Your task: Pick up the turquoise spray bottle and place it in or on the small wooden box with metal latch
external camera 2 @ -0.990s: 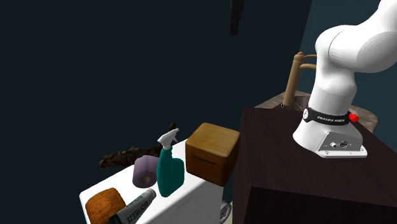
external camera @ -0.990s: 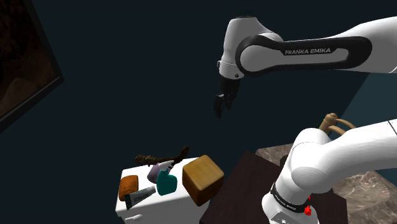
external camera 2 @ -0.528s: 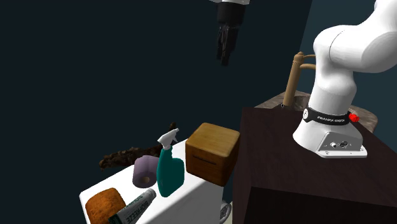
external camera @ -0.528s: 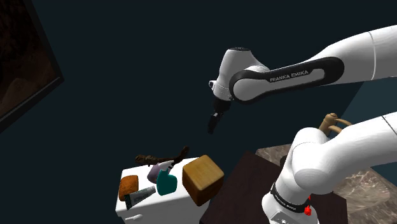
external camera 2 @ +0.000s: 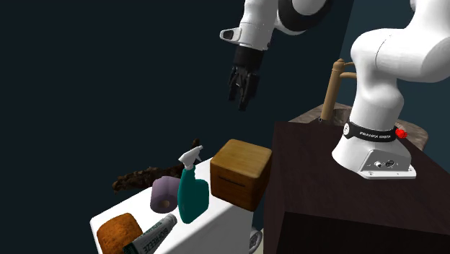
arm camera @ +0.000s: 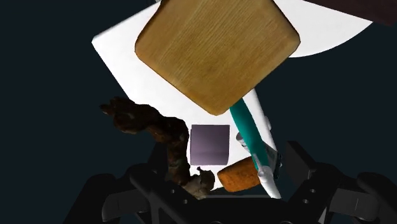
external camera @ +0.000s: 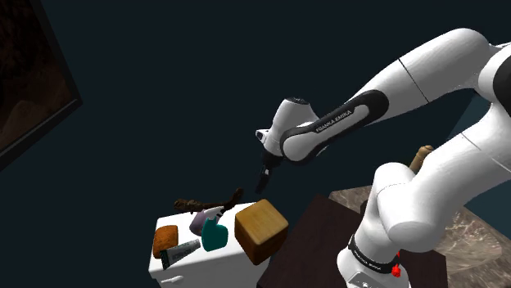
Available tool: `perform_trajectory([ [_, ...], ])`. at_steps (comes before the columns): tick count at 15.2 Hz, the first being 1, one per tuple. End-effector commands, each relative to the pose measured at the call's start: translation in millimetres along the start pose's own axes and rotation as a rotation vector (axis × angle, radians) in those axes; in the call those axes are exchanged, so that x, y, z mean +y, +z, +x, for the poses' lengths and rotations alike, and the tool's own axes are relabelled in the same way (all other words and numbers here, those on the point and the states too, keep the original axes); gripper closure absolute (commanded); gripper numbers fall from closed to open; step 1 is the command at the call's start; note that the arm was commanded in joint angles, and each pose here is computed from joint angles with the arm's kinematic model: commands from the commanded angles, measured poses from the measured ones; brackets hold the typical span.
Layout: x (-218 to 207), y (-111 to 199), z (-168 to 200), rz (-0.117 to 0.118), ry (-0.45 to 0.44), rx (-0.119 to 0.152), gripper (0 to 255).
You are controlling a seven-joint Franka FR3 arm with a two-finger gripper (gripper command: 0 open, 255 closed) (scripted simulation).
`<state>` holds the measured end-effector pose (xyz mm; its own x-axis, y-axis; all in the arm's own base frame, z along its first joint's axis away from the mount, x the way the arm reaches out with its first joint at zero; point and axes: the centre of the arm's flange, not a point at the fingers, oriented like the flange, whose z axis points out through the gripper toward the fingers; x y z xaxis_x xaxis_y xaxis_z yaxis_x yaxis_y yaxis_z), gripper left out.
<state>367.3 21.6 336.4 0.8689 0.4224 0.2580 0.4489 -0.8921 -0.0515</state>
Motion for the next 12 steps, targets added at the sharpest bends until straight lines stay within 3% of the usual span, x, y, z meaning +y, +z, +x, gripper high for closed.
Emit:
perform_trajectory([
  [1, -1, 24, 6, 0.012, -0.063, 0.032, 0],
  [12, -16, 160, 33, 0.115, -0.379, 0.18, 0],
])
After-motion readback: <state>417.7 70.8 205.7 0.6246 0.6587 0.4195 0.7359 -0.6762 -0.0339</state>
